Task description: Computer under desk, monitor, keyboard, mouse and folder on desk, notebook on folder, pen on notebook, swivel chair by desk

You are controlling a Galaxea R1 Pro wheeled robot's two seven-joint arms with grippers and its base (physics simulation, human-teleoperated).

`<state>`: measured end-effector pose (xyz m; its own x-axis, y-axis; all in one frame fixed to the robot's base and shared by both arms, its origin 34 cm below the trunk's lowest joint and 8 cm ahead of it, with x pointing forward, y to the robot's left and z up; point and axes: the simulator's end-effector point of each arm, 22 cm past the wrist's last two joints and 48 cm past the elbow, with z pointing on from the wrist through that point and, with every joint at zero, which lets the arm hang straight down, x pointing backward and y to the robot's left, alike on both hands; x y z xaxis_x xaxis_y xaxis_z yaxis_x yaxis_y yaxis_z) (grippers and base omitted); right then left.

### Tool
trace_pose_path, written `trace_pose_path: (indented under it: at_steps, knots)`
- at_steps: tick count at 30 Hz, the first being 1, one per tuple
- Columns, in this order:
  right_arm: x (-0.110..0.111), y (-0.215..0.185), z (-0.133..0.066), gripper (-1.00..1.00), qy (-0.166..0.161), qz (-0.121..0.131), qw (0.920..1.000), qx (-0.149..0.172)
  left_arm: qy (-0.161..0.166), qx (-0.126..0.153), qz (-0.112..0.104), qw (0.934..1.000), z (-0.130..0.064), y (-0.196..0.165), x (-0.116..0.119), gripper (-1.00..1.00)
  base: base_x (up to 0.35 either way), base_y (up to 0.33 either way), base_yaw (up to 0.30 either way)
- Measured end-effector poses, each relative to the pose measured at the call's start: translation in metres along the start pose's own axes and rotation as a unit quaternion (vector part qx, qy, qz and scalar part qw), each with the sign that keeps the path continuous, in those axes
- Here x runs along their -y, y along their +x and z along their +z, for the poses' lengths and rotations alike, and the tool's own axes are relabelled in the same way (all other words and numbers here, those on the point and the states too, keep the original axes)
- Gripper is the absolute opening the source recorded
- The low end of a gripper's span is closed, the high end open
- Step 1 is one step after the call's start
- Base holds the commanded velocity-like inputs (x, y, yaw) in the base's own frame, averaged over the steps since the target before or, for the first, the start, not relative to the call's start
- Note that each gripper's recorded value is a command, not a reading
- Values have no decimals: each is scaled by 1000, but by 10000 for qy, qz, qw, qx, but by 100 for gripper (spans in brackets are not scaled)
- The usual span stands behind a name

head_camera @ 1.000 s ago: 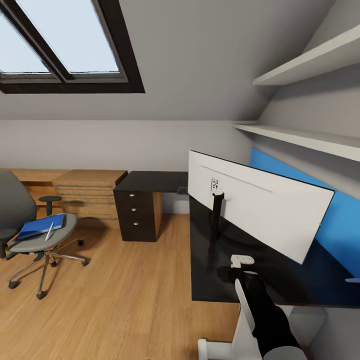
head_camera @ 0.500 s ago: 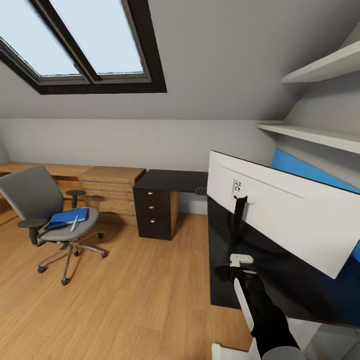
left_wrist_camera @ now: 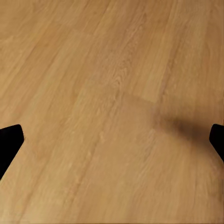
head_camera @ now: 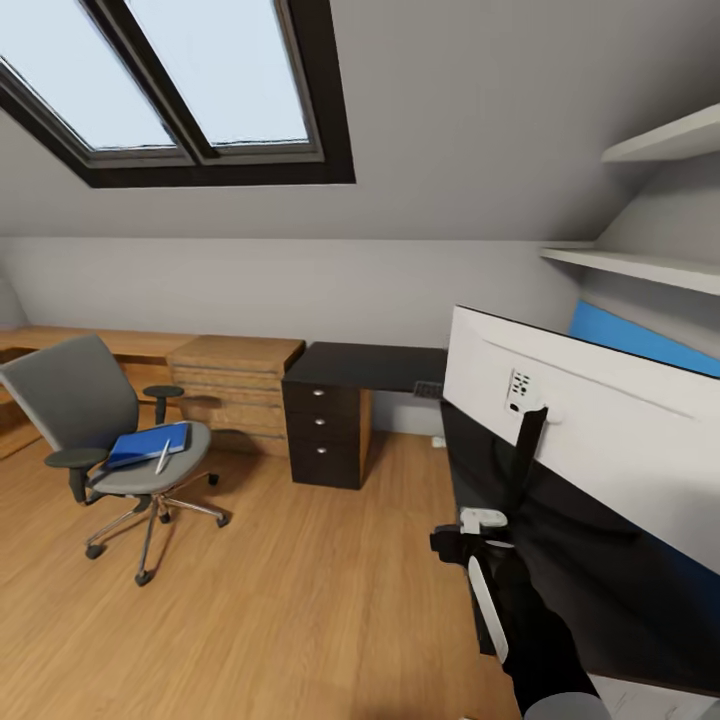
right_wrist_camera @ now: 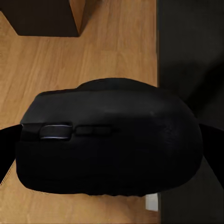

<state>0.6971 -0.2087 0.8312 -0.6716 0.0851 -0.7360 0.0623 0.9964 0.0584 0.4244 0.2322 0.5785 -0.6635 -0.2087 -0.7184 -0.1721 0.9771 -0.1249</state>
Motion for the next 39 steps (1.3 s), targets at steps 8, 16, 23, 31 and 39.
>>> trace_pose_path:
  at_steps: [8,16,23,31,39]
  knots:
    - [1,0,0,-100,2,2,10000,-4,0,4,0,10000,0,0,0,100,244,260,0]
    - [1,0,0,-100,11,-2,10000,0,5,5,5,10000,0,0,0,100,246,257,0]
    - [5,-2,3,-100,35,-17,9999,139,13,2,5,10000,0,0,1,100,246,256,0]
    - [6,-3,5,-100,51,-16,9998,213,15,5,6,10000,0,0,2,100,246,256,0]
    - [6,-3,5,-100,60,-22,9997,217,12,4,11,10000,0,0,1,100,248,254,0]
